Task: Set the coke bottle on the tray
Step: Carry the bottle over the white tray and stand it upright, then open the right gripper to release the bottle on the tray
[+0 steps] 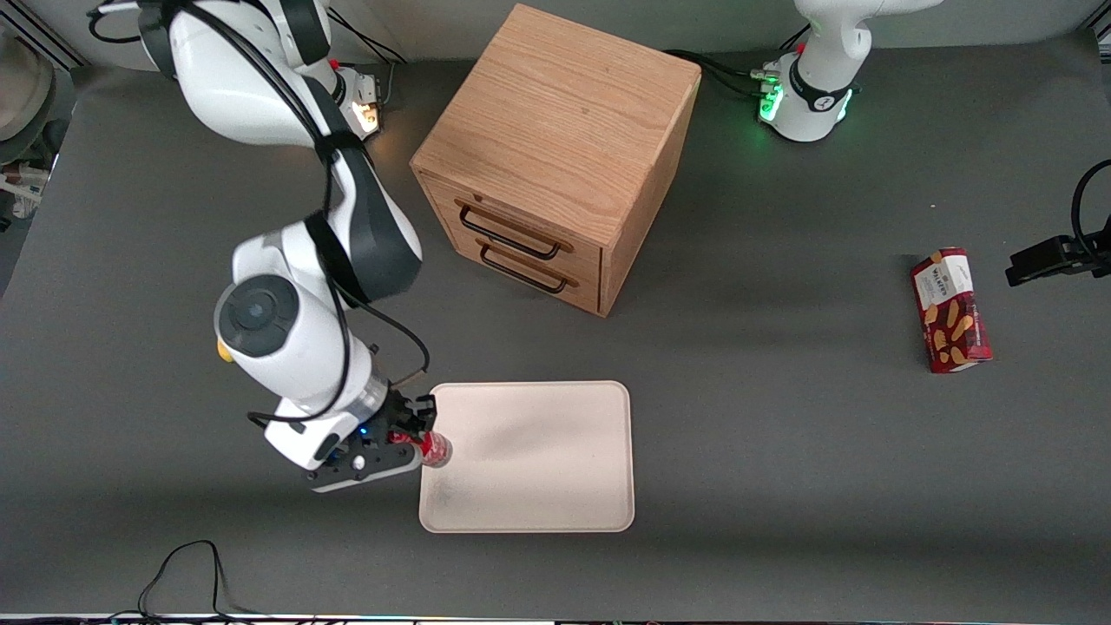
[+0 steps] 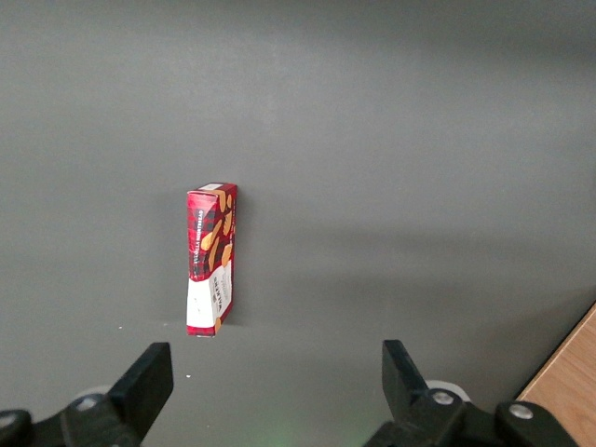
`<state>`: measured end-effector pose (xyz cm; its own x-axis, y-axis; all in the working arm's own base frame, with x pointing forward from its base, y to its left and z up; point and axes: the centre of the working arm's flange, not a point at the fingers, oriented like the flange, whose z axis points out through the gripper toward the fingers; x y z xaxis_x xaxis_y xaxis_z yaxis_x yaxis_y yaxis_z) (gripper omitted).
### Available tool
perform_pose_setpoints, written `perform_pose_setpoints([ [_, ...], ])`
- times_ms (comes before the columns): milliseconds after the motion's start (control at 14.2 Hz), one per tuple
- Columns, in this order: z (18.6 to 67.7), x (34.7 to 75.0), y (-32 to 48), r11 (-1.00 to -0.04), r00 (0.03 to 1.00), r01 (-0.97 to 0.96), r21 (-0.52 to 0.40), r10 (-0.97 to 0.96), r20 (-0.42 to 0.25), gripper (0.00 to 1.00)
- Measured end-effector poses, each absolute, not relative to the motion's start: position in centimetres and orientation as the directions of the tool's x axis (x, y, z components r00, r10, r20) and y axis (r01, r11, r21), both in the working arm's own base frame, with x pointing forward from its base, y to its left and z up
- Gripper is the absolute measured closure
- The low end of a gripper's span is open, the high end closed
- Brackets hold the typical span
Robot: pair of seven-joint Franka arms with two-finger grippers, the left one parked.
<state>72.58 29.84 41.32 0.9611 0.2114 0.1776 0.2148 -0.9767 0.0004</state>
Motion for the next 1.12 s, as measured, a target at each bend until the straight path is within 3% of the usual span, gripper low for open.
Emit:
perform_pose_setpoints([
  [491,32.6,74.5,30.5,-0.976,0.950,0.219,0.016,0.217,0.226,0.65],
  [772,31.1,74.8,30.4,-0.976,0.946,0.217,0.017,0.214,0.242,0.65],
  [912,30.8,74.8,30.3,-0.977,0.948,0.213,0.018,0.211,0.239,0.52],
  [1123,31.1,74.9,30.2,-0.981,0.949,0.196,0.012,0.193,0.251,0.19],
])
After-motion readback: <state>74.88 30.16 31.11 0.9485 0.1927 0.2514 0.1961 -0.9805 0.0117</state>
